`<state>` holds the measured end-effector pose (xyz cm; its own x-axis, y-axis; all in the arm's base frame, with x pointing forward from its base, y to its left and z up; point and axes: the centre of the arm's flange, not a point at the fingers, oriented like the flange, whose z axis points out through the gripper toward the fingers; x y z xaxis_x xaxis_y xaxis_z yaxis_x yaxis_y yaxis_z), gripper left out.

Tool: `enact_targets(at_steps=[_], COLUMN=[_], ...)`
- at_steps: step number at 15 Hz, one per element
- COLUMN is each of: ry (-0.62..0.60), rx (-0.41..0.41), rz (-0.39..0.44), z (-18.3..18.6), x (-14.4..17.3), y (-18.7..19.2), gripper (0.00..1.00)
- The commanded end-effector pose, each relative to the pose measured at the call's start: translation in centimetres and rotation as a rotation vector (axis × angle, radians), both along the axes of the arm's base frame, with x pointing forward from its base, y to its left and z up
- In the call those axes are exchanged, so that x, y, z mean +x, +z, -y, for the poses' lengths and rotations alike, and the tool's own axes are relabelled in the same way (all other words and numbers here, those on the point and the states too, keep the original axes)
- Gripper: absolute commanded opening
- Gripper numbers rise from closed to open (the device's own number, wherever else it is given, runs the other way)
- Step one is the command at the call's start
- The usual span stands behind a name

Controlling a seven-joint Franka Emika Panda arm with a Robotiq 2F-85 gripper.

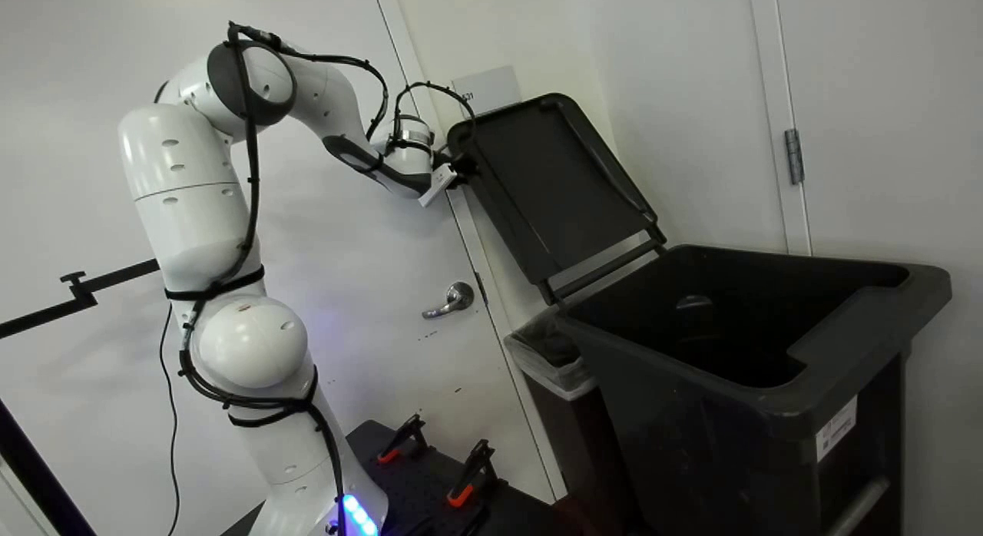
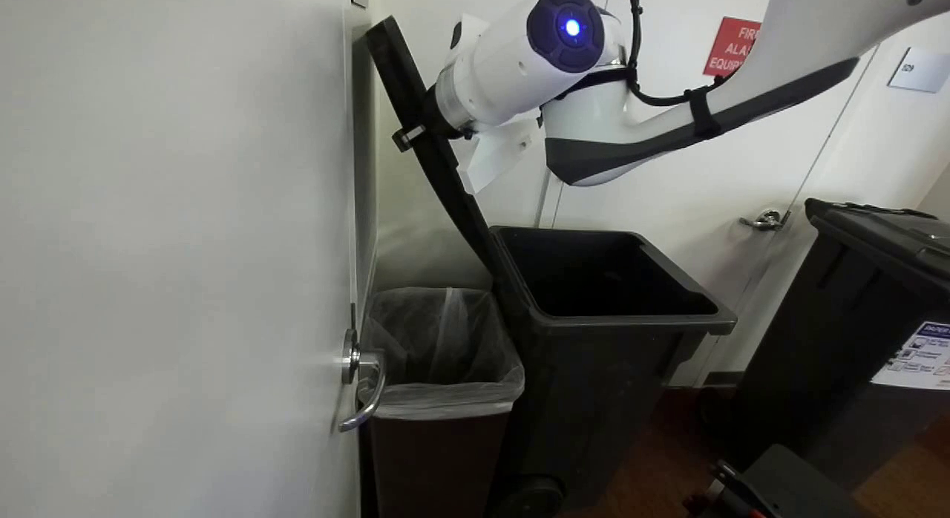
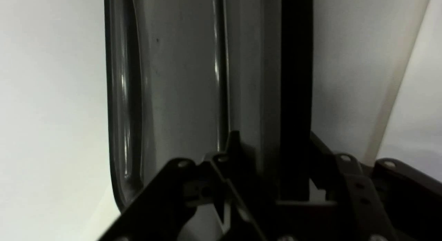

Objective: Close the black bin

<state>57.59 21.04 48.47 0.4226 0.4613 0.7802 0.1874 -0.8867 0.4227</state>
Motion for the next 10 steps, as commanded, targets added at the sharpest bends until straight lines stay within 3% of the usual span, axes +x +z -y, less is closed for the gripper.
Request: enact_targets(at_steps=[1,10], ry=[-0.138,-0.334], rx=[0.061,0.298], rz=[0.038,0.1], z=[4.0,12.3], x=[-3.8,-7.7], y=[2.7,4.4], gripper=[0.22,0.22])
